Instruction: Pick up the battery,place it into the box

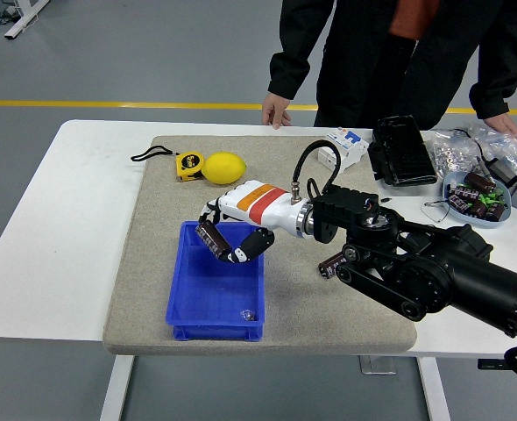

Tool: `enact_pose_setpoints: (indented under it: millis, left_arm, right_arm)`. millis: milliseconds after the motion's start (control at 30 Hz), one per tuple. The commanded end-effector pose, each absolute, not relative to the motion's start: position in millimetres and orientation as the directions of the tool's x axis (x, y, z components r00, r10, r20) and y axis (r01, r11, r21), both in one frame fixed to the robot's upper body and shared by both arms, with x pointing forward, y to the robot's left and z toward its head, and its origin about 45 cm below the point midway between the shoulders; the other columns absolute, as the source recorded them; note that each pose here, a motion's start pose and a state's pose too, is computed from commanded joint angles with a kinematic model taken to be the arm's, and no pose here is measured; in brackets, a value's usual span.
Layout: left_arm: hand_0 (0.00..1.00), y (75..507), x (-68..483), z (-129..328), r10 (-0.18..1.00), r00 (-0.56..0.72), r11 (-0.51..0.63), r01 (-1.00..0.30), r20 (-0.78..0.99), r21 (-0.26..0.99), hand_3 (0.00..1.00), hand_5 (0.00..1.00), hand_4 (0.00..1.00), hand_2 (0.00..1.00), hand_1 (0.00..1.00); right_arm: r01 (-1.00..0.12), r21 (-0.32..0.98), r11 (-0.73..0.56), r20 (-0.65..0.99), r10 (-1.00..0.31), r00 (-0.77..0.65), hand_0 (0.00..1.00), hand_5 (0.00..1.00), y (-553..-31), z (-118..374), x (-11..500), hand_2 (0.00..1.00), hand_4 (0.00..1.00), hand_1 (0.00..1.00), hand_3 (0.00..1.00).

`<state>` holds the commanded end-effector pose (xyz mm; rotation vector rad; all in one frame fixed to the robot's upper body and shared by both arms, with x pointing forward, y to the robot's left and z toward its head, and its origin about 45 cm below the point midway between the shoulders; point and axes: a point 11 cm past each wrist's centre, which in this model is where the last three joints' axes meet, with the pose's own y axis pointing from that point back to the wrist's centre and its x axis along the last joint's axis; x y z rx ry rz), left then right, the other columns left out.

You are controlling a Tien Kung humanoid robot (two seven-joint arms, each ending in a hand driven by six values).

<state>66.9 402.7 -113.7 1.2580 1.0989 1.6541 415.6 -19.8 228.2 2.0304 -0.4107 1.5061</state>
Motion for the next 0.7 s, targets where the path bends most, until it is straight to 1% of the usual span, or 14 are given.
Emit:
enact_pose_setpoints:
  millis: [67, 100, 267, 300, 667, 700]
  left_arm:
    - [0.766, 403.2, 67.3, -113.5, 0.926, -0.215, -0.332, -0.075, 0.31, 0.94, 0.639, 0.623, 0.716, 0.739, 0.717]
    - [0.767, 403.3, 67.3, -113.5, 0.926, -0.215, -0.332, -0.075, 0.31, 0.94, 0.639, 0.623, 0.716, 0.738, 0.716]
    - [0.767, 403.1, 67.2, -113.5, 0.927, -0.212, -0.331, -0.073, 0.31, 0.941, 0.639, 0.623, 0.716, 0.738, 0.716]
    - [0.766, 403.1, 67.0, -113.6, 0.927, -0.212, -0.331, -0.073, 0.31, 0.941, 0.64, 0.622, 0.715, 0.738, 0.715]
    - [0.766, 403.0, 63.5, -114.1, 0.926, -0.212, -0.332, -0.065, 0.312, 0.941, 0.64, 0.622, 0.714, 0.738, 0.714]
    - [0.766, 403.1, 63.1, -114.1, 0.926, -0.213, -0.333, -0.065, 0.313, 0.941, 0.639, 0.623, 0.714, 0.738, 0.714]
  right_arm:
    - [-0.545, 0.272, -0.793, 0.939, 0.095, 0.33, 0.774, 0.313, -18.2, 228.8, 414.8, 0.76, 0.809, 0.74, 0.652]
    - [-0.542, 0.272, -0.795, 0.937, 0.092, 0.336, 0.834, 0.41, -17.7, 229.0, 414.5, 0.845, 0.953, 0.811, 0.937]
    - [-0.529, 0.283, -0.8, 0.929, 0.092, 0.358, 0.834, 0.41, -16.9, 227.2, 412.8, 0.845, 0.953, 0.811, 0.937]
    - [-0.529, 0.285, -0.8, 0.928, 0.092, 0.361, 0.864, 0.467, -17.3, 226.6, 412.8, 0.89, 0.998, 0.839, 0.998]
    - [-0.567, 0.26, -0.782, 0.932, 0.05, 0.358, 0.876, 0.473, -30.5, 229.4, 419.9, 0.902, 0.998, 0.85, 0.998]
    - [-0.573, 0.249, -0.781, 0.935, 0.038, 0.354, 0.866, 0.465, -34.1, 232.0, 421.4, 0.882, 0.998, 0.833, 0.998]
